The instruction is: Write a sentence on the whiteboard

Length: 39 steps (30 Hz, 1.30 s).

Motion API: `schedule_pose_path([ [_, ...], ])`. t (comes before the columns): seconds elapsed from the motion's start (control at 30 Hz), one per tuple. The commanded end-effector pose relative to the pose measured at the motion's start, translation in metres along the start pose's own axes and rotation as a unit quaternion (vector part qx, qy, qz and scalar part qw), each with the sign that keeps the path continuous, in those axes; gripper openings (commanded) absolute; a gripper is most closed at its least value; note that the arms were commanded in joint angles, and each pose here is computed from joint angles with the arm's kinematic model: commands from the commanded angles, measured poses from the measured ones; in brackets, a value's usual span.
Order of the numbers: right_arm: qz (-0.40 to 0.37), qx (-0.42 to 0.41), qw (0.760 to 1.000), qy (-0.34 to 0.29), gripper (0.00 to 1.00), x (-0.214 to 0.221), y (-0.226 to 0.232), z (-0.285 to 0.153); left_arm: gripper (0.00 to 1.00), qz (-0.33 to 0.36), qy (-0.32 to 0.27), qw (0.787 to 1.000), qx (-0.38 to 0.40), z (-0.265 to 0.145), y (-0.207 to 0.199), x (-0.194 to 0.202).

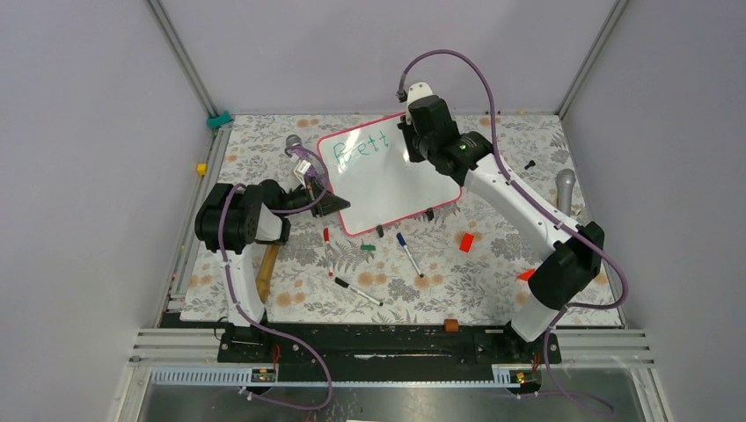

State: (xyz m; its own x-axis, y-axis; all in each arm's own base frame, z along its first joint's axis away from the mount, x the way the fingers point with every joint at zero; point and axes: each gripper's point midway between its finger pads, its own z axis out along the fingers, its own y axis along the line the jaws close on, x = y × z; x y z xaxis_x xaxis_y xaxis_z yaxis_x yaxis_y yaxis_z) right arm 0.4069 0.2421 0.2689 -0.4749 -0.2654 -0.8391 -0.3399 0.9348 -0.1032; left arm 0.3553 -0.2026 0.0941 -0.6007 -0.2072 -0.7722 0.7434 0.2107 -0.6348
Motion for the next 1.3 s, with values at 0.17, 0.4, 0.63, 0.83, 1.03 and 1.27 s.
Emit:
schedule_pose_path([
  [0.17, 0.001, 0.007, 0.999, -0.036, 0.0, -0.019, -0.004, -0.012, 0.0, 0.055, 0.031, 0.998, 0.026, -0.004, -0.006, 0.018],
  [0.4, 0.003, 0.009, 0.999, -0.04, 0.0, -0.018, -0.004, -0.01, 0.0, 0.06, 0.047, 0.996, 0.043, -0.007, -0.007, 0.021],
  [0.63, -0.013, -0.01, 0.999, -0.039, 0.0, -0.016, 0.003, -0.006, 0.0, 0.055, 0.064, 0.993, 0.077, -0.004, -0.01, 0.021],
  [0.83, -0.011, -0.02, 0.999, -0.038, 0.0, -0.014, 0.008, -0.001, 0.0, 0.047, 0.078, 0.991, 0.094, 0.0, -0.011, 0.024],
  [1.03, -0.01, -0.022, 0.999, -0.036, 0.0, -0.014, 0.011, 0.003, 0.0, 0.045, 0.081, 0.991, 0.098, 0.0, -0.012, 0.024],
  [1.27, -0.011, -0.02, 0.999, -0.037, 0.0, -0.019, 0.015, 0.007, 0.0, 0.047, 0.082, 0.99, 0.1, 0.0, -0.012, 0.024],
])
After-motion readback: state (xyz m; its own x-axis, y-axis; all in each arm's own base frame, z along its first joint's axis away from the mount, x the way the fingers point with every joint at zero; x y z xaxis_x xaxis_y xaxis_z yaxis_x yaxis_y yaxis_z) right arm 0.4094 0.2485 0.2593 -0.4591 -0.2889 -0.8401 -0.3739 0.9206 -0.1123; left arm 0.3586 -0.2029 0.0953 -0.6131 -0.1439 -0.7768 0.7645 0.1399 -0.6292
